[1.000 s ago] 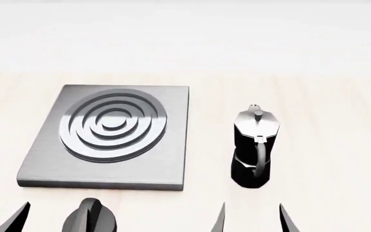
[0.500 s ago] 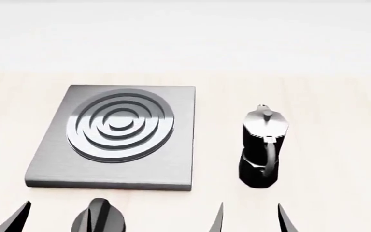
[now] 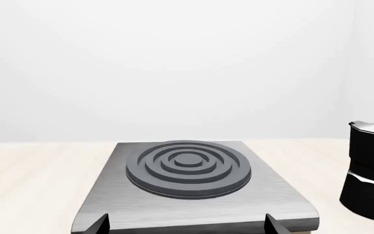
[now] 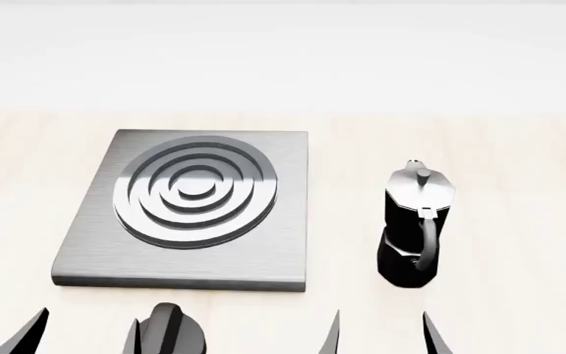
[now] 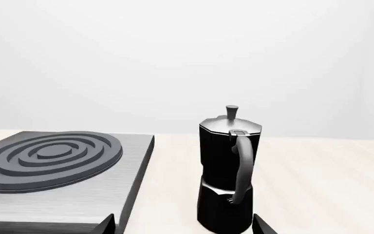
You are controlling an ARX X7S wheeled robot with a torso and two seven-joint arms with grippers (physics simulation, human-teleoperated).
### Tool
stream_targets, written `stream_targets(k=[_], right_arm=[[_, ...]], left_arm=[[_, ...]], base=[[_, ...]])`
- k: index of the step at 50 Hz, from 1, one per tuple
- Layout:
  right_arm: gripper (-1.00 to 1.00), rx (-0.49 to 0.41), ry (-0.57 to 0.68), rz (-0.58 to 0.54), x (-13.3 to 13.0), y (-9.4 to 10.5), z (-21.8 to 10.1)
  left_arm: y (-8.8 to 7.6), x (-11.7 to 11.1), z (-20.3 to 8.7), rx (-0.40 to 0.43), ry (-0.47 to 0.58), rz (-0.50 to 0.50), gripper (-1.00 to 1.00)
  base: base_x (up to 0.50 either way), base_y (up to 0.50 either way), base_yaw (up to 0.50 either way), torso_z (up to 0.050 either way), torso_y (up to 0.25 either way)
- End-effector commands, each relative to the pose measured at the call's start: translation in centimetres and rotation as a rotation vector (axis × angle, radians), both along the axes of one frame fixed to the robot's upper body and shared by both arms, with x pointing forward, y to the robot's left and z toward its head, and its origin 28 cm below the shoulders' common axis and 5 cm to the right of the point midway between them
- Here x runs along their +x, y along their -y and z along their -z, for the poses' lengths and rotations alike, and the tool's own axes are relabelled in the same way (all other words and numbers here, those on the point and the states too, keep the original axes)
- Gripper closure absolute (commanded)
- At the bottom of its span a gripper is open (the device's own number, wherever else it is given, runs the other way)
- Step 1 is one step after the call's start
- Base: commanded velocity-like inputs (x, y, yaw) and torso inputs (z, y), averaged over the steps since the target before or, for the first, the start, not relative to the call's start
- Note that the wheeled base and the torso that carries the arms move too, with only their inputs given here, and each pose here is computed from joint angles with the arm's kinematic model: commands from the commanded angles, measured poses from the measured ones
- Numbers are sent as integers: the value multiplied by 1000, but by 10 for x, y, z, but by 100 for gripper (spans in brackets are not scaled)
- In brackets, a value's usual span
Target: Put the moka pot on the stove.
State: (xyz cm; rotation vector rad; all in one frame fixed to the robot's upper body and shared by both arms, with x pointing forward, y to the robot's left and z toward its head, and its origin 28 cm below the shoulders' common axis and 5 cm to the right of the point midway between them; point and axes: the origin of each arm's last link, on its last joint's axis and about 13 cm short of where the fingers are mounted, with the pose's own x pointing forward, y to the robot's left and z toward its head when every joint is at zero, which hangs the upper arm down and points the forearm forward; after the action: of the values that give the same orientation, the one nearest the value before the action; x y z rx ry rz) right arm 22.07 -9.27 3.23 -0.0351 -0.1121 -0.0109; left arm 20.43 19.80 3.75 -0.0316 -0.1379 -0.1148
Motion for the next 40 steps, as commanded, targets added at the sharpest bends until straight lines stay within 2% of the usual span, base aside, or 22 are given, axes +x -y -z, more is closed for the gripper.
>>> stream_targets(k=[1,40], right_arm=[[-100,-1,0,-3,0,-1,0],[-100,27,3,-1,0,0,1]], left_arm=[[0,-1,0,0,0,0,-100],[1,0,2,2,-3,3,-100]], base=[[0,90,0,0,0],[0,131,0,0,0]])
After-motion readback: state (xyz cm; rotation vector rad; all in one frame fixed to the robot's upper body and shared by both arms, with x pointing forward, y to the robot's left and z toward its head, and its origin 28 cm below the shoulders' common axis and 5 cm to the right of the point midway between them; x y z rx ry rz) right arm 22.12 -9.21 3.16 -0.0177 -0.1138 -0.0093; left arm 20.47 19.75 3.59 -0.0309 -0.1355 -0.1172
